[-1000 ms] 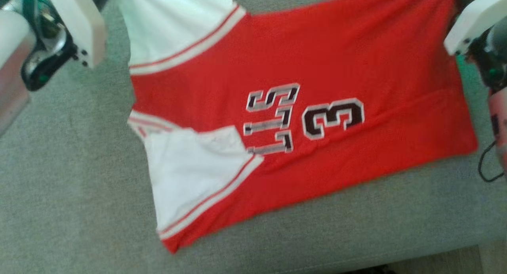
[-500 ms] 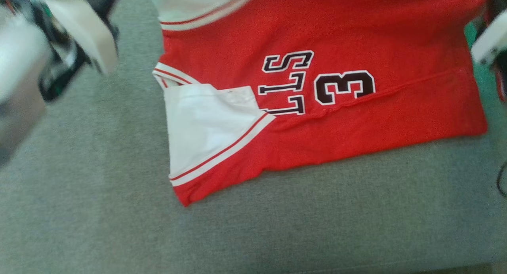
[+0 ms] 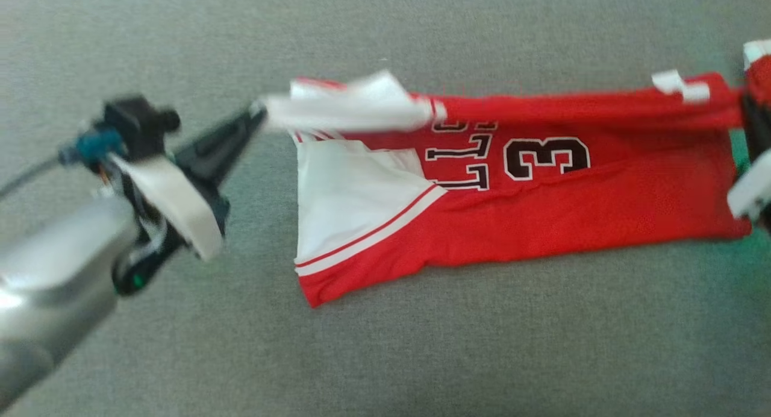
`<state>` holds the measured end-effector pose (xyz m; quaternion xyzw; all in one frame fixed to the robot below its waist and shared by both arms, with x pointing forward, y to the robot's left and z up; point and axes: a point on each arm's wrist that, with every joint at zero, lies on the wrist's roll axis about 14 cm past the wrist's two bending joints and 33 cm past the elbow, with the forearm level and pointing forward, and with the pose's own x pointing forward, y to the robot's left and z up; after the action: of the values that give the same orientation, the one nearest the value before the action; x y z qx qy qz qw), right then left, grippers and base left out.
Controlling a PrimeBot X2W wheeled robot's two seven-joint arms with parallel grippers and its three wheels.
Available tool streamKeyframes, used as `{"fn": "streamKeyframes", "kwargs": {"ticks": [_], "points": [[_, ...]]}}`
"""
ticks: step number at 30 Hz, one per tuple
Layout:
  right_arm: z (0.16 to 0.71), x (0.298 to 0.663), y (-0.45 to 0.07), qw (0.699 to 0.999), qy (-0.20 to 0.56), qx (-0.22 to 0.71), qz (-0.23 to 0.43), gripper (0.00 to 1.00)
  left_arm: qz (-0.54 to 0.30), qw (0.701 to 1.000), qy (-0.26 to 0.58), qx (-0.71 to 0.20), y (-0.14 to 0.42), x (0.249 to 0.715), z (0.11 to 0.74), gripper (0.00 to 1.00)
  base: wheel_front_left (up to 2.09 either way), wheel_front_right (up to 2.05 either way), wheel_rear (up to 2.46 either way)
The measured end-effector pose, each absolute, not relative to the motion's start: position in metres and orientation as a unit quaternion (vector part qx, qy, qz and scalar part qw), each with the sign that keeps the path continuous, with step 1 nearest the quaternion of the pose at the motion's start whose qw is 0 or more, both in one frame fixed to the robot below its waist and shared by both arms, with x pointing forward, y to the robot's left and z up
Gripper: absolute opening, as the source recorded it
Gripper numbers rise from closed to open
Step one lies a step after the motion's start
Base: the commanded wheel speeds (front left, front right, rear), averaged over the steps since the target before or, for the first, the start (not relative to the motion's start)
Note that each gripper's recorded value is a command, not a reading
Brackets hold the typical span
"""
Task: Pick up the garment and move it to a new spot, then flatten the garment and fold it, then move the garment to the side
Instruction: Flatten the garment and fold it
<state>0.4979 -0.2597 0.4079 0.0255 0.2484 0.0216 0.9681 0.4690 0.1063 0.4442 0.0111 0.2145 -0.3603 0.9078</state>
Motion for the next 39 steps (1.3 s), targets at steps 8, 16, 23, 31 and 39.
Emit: {"fn": "streamKeyframes", "kwargs": {"ticks": [8, 16, 23, 31, 39], "points": [[0.405, 0.462, -0.264, 0.965, 0.258, 0.037, 0.015, 0.00, -0.354, 0.905, 0.235, -0.018, 0.107, 0.416, 0.428, 0.00, 0.00, 0.00, 0.00], [0.386, 0.437, -0.266, 0.955, 0.294, 0.031, 0.004, 0.00, -0.357, 0.891, 0.276, -0.048, 0.096, 0.375, 0.398, 0.00, 0.00, 0.00, 0.00], [0.384, 0.432, -0.267, 0.958, 0.286, 0.030, -0.011, 1.00, -0.340, 0.900, 0.265, -0.063, 0.088, 0.377, 0.394, 1.00, 0.00, 0.00, 0.00], [0.402, 0.400, -0.261, 0.970, 0.228, 0.071, -0.039, 1.00, -0.248, 0.948, 0.187, -0.063, 0.097, 0.383, 0.425, 1.00, 0.00, 0.00, 0.00], [0.397, 0.353, -0.250, 0.962, 0.221, 0.145, -0.076, 1.00, -0.149, 0.981, 0.114, -0.058, 0.098, 0.337, 0.447, 1.00, 0.00, 0.00, 0.00]]}}
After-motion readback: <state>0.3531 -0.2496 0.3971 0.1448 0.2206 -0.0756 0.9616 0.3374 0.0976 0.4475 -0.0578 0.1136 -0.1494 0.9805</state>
